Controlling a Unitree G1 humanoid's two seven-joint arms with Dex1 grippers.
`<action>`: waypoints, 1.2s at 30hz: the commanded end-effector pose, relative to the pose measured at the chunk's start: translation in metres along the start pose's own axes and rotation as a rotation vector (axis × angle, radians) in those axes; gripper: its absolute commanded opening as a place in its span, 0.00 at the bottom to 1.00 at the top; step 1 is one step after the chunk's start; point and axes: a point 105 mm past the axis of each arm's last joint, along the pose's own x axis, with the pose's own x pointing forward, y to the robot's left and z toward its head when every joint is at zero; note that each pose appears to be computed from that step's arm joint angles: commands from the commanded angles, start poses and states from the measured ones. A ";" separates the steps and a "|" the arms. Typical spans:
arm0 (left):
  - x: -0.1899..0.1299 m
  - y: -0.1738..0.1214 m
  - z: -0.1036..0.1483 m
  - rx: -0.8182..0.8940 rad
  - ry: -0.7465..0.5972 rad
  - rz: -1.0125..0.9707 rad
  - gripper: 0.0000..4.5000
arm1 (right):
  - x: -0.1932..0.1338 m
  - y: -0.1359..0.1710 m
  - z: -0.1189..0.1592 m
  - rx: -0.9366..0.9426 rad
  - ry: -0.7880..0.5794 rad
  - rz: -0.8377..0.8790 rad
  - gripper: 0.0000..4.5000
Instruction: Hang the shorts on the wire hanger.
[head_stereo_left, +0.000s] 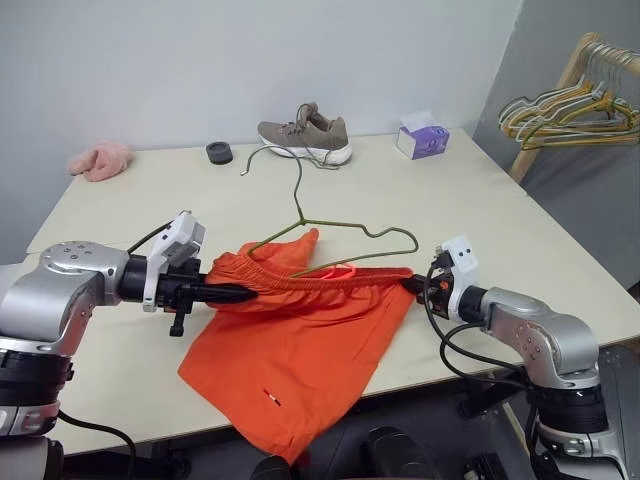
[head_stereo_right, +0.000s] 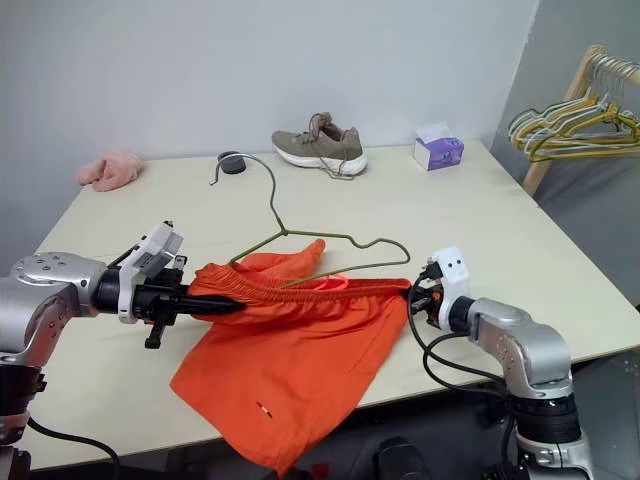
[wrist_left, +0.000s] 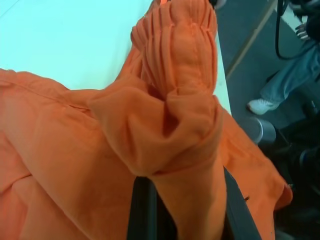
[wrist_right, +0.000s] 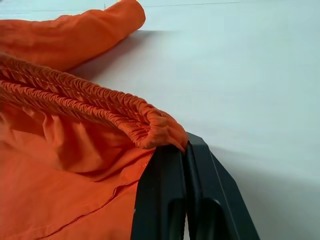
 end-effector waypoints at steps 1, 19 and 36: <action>-0.015 0.009 -0.004 0.049 0.065 0.063 0.00 | -0.015 -0.016 0.015 0.007 -0.047 -0.070 0.01; -0.030 0.031 -0.030 0.135 0.260 0.146 0.00 | -0.025 0.010 0.028 -0.059 -0.061 -0.001 0.01; 0.015 0.045 -0.027 0.284 0.281 0.126 0.00 | -0.010 0.074 0.058 -0.567 0.000 0.193 0.01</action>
